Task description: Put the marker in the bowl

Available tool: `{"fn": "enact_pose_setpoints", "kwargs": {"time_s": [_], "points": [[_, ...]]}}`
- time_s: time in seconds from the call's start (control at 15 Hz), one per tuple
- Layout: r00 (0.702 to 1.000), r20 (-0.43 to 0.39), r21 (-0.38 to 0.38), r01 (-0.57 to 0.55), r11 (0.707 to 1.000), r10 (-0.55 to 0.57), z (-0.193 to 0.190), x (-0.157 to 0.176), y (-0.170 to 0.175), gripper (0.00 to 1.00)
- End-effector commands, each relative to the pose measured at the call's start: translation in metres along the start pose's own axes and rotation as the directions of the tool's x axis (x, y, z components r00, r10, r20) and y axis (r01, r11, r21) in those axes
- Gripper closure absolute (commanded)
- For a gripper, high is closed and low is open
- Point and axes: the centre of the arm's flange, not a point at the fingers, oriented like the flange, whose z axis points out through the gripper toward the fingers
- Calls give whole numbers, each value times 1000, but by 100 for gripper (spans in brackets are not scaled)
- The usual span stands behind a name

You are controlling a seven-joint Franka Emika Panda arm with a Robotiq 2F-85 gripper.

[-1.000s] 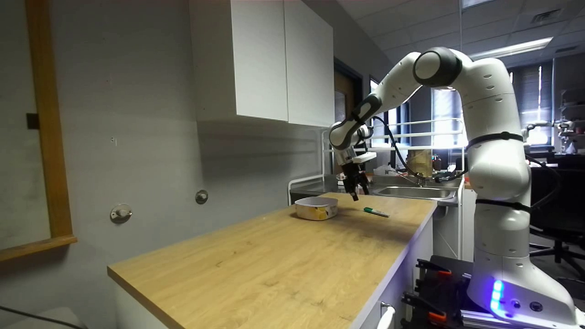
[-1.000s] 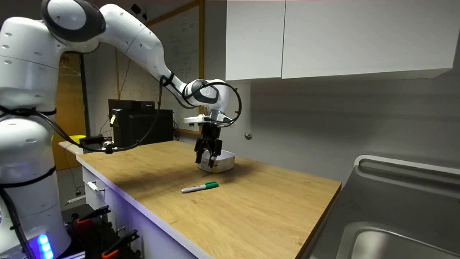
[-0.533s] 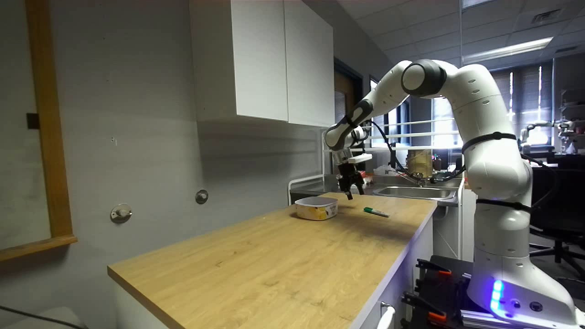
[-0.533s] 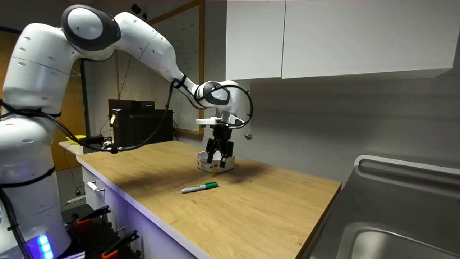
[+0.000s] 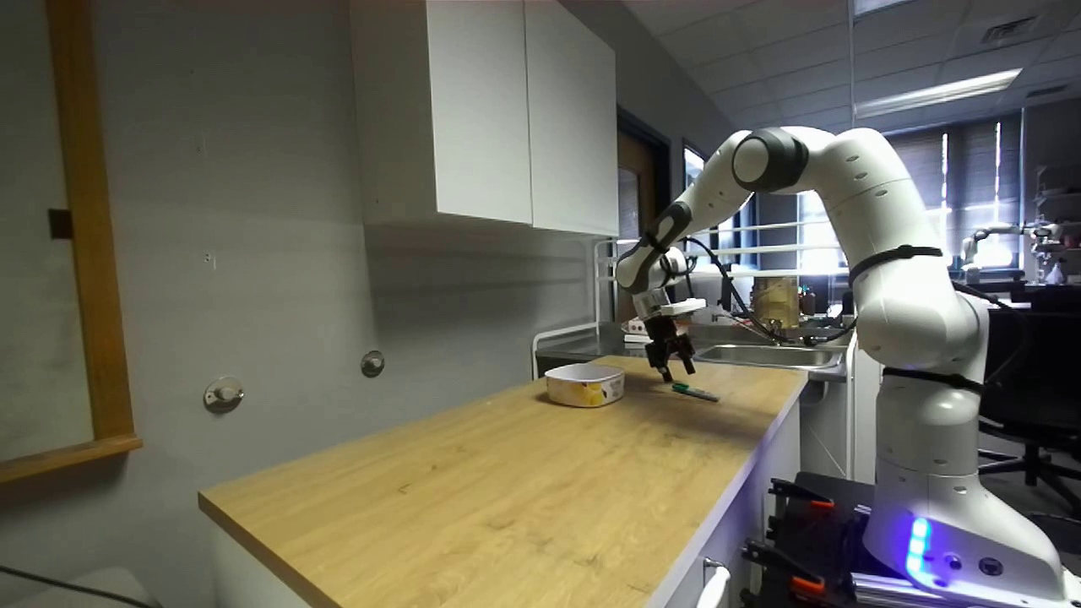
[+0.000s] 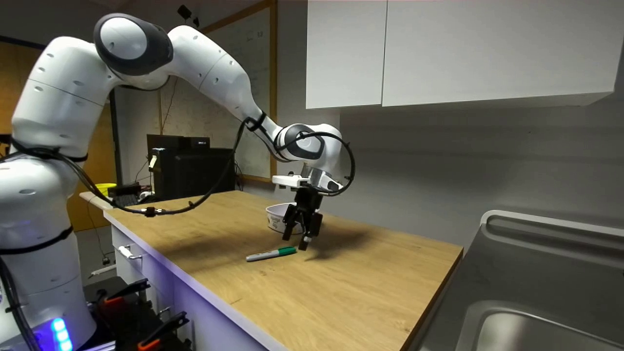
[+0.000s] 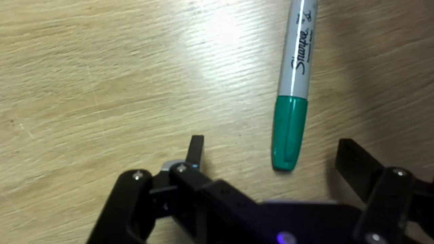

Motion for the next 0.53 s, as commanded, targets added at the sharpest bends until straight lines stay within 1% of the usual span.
{"fn": "enact_pose_setpoints", "kwargs": {"time_s": [0.0,0.2,0.47], "points": [[1000,25,36,6,999,-7,6,2,5,0],[999,39,54,-1,999,-1,13,0,5,0],[998,61,58,-6,998,3,25,-1,8,0]]}}
